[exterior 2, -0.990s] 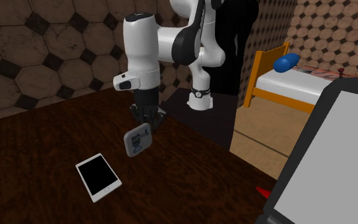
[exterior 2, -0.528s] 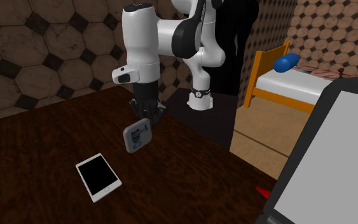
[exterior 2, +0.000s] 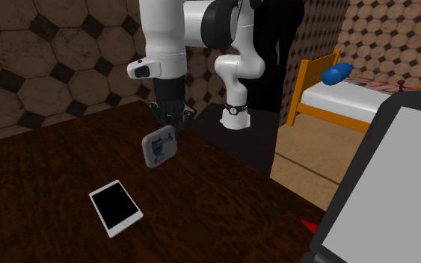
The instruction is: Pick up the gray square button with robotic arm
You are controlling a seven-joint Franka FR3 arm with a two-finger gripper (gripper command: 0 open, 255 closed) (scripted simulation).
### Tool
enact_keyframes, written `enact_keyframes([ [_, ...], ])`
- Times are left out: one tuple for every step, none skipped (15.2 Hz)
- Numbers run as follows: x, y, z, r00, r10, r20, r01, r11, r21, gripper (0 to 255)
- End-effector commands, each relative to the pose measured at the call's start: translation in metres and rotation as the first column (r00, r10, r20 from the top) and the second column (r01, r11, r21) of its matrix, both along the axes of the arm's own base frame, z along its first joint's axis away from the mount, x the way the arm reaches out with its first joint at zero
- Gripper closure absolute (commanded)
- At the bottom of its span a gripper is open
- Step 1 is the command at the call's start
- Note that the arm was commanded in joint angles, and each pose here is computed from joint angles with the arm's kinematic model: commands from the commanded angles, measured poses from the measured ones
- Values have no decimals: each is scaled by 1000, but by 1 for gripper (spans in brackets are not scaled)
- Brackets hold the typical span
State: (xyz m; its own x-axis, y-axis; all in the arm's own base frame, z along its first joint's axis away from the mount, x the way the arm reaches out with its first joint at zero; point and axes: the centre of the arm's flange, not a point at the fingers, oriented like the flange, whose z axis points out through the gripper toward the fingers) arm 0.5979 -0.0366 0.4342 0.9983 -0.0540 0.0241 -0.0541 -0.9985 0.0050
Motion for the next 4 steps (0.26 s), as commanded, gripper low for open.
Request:
enact_keyframes([
  [0,0,10,1000,0,0,0,1000,0,255],
  [0,0,15,1000,0,0,0,1000,0,255],
  [0,0,16,1000,0,0,0,1000,0,255],
  [0,0,16,1000,0,0,0,1000,0,255],
])
